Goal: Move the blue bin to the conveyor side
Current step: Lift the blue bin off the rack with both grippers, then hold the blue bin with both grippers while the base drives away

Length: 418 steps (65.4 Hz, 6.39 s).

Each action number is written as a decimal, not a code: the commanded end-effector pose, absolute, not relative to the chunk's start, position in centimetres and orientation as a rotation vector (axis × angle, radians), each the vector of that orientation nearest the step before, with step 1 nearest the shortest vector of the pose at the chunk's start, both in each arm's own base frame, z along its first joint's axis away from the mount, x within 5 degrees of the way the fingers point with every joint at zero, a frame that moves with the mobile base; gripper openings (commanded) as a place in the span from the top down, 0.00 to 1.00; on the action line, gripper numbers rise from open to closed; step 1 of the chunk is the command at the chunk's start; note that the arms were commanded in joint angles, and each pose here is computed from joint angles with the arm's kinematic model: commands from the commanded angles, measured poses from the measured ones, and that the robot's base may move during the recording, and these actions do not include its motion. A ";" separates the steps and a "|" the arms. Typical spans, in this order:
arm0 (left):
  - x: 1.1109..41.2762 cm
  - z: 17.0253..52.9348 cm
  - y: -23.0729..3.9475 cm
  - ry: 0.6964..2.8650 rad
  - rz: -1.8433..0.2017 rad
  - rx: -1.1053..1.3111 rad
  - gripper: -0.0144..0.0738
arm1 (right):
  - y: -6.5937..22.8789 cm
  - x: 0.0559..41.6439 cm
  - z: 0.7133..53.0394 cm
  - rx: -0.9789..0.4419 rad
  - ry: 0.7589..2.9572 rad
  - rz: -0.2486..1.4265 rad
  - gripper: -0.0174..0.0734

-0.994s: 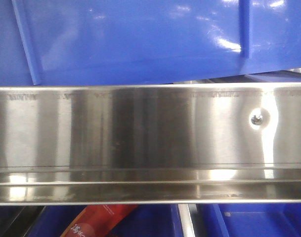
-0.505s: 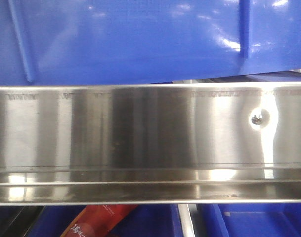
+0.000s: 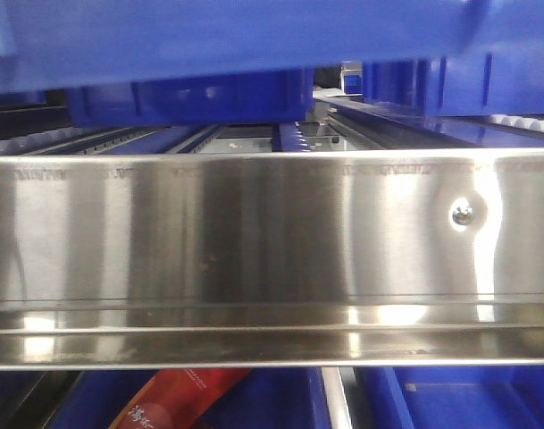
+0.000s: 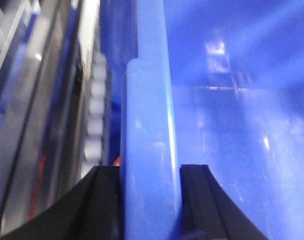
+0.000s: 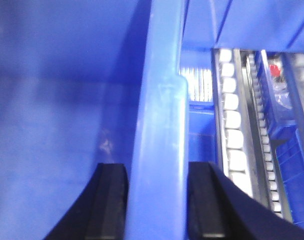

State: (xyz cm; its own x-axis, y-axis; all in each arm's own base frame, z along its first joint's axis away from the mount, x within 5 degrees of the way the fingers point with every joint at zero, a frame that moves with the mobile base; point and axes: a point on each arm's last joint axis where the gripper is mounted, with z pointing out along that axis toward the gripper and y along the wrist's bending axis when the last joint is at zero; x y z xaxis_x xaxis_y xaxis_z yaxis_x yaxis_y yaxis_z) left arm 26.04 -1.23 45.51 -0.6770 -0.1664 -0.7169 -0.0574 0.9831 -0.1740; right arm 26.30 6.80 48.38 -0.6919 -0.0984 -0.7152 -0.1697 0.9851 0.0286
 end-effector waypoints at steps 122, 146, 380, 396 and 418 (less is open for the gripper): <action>13.6 46.4 -1.1 2.120 -0.216 -0.138 0.86 | 3.8 14.0 47.9 -0.151 2.134 0.217 0.89; 13.6 46.4 -1.1 2.120 -0.216 -0.138 0.86 | 3.8 14.0 47.9 -0.151 2.134 0.217 0.89; 12.7 46.9 -1.0 2.074 -0.217 -0.134 0.86 | 3.8 14.1 47.9 -0.151 2.134 0.217 0.89; 12.7 46.9 -1.0 2.066 -0.217 -0.134 0.86 | 3.8 14.1 47.9 -0.151 2.134 0.217 0.89; 12.7 46.9 -1.0 2.066 -0.217 -0.134 0.86 | 3.8 14.1 47.9 -0.151 2.134 0.217 0.89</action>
